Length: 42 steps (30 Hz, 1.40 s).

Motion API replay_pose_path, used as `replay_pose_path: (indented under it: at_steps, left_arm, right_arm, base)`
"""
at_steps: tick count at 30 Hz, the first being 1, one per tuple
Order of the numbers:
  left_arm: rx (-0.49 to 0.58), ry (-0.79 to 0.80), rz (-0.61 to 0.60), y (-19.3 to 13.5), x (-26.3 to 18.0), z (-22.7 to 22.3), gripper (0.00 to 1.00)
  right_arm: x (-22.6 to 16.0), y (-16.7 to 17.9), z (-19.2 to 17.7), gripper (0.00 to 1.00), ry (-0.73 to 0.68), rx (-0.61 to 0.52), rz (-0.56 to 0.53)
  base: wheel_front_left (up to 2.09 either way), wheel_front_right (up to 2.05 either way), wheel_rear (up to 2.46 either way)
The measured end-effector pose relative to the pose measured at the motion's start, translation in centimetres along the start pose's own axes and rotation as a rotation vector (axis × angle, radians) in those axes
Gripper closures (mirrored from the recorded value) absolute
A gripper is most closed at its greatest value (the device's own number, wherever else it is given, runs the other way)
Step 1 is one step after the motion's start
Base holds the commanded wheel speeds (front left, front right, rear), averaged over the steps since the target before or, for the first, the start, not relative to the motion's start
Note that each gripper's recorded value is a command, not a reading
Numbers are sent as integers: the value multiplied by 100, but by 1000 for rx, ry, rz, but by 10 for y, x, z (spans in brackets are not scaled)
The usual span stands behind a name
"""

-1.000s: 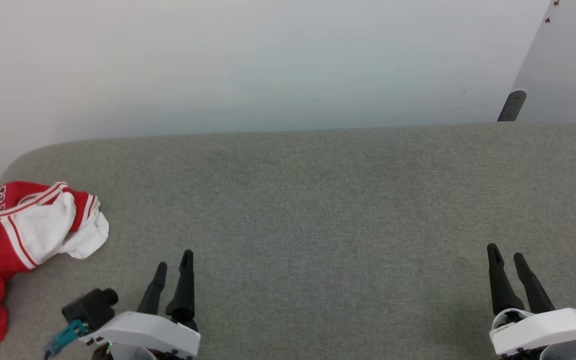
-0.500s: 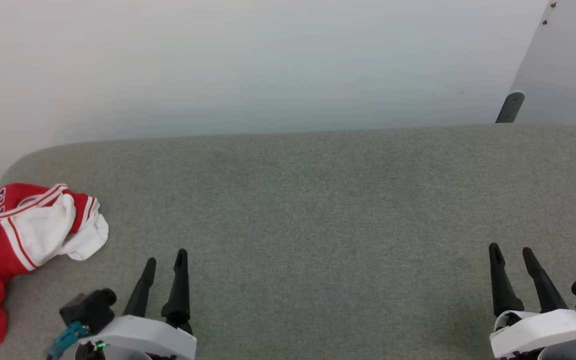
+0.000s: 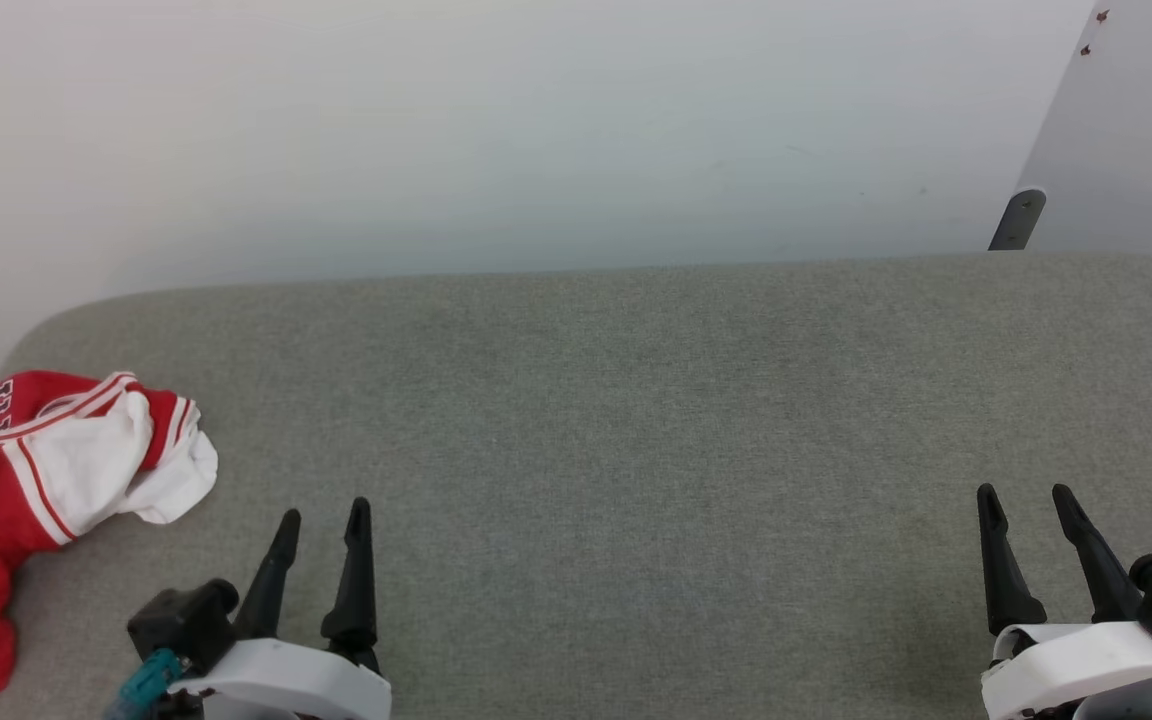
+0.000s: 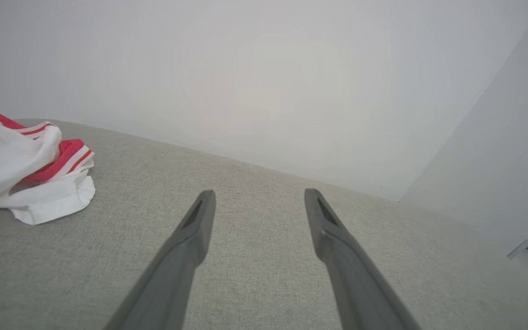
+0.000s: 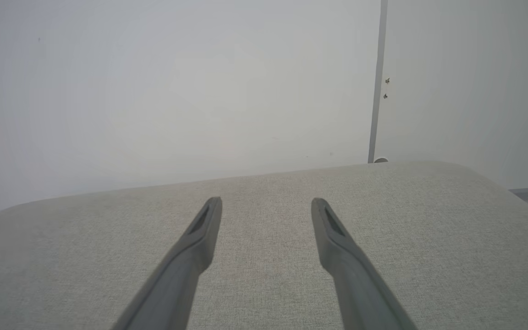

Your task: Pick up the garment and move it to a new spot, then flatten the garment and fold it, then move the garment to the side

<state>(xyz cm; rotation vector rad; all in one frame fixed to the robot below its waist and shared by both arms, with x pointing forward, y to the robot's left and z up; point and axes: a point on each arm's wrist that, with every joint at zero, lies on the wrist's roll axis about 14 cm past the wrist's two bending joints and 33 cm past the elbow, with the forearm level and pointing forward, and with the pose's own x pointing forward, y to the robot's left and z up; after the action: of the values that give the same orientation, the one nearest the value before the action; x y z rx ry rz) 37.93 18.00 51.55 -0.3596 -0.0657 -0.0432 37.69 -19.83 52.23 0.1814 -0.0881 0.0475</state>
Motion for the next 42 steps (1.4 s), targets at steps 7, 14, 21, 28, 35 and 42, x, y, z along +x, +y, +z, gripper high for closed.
replay_pose_path:
  at_steps: [7, 14, 21, 28, 35, 42]
  left_arm:
    - [66, -16, -21, -3, -1, 3, 0]
    - [126, -28, -37, -5, -2, 5, 0]
    - [182, -41, -55, -8, -3, 8, 0]
    - [239, -51, -71, -10, -3, 9, 0]
    - [285, -62, -82, -11, -4, 11, 0]
    - [289, -65, -73, -7, -4, 13, 0]
  right_arm:
    - [-1, 2, 4, 0, -17, -69, 15]
    - [-4, 4, 5, 0, -24, -130, 29]
    - [-4, 7, 9, 0, -41, -188, 45]
    - [-5, 9, 12, 0, -53, -246, 62]
    - [-6, 11, 12, 0, -56, -296, 75]
    - [-6, 10, 13, 0, -57, -299, 75]
  base:
    - [0, 0, 0]
    - [0, 0, 0]
    - [0, 0, 0]
    - [0, 0, 0]
    - [0, 0, 0]
    - [0, 0, 0]
